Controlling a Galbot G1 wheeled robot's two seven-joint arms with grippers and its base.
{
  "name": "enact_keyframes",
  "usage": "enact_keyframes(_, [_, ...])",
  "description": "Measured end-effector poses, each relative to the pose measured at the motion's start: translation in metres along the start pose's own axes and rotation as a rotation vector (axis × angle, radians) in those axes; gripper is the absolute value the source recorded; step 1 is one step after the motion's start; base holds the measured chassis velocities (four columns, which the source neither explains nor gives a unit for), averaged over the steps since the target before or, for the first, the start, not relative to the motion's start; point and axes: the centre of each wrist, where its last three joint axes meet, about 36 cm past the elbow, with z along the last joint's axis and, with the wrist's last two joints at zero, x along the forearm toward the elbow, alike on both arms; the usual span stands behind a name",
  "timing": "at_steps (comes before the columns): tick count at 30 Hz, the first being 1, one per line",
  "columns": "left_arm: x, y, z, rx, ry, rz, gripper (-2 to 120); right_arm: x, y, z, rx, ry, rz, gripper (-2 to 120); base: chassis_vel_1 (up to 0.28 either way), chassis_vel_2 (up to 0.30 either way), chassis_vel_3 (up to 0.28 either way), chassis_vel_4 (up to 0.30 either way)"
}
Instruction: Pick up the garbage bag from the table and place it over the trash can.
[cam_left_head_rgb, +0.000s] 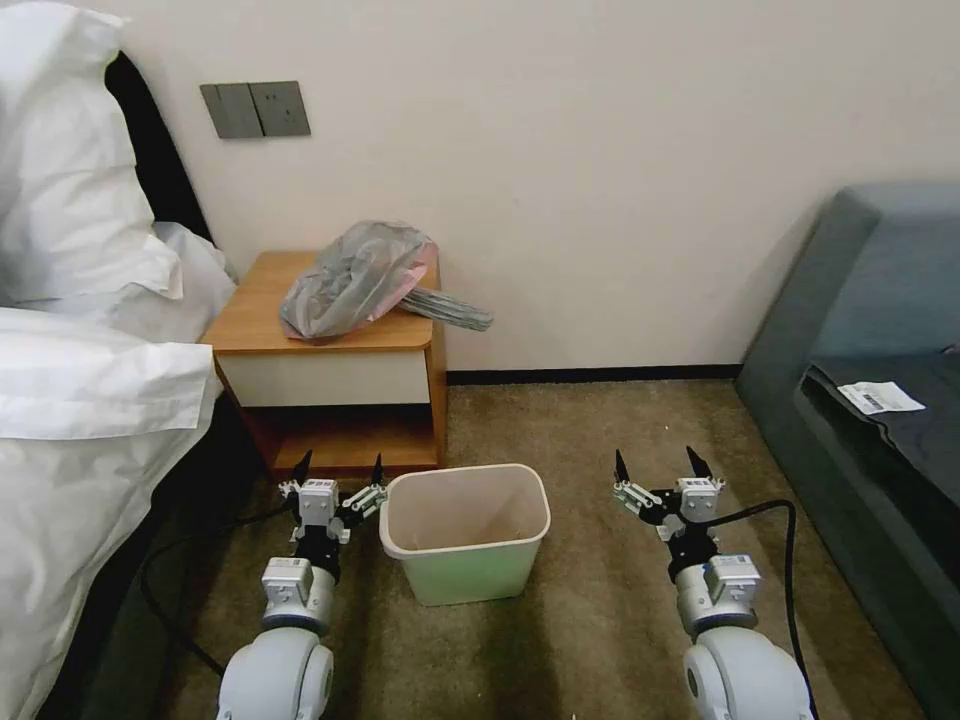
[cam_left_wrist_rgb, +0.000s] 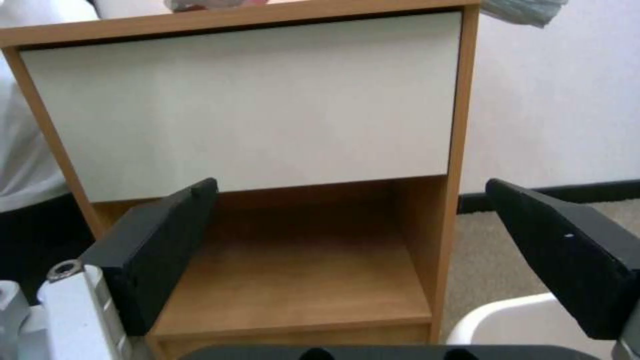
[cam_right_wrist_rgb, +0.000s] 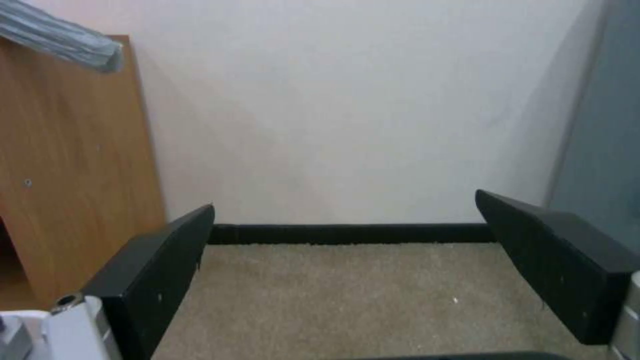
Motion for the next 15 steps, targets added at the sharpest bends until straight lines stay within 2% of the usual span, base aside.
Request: enact_keyframes(15, [0.0000,0.0000,0.0000,0.000,0.000,0.000,100,0.0000,0.0000,0.0000,0.000,0.000,0.000,100,0.000,0.000,0.000,0.000])
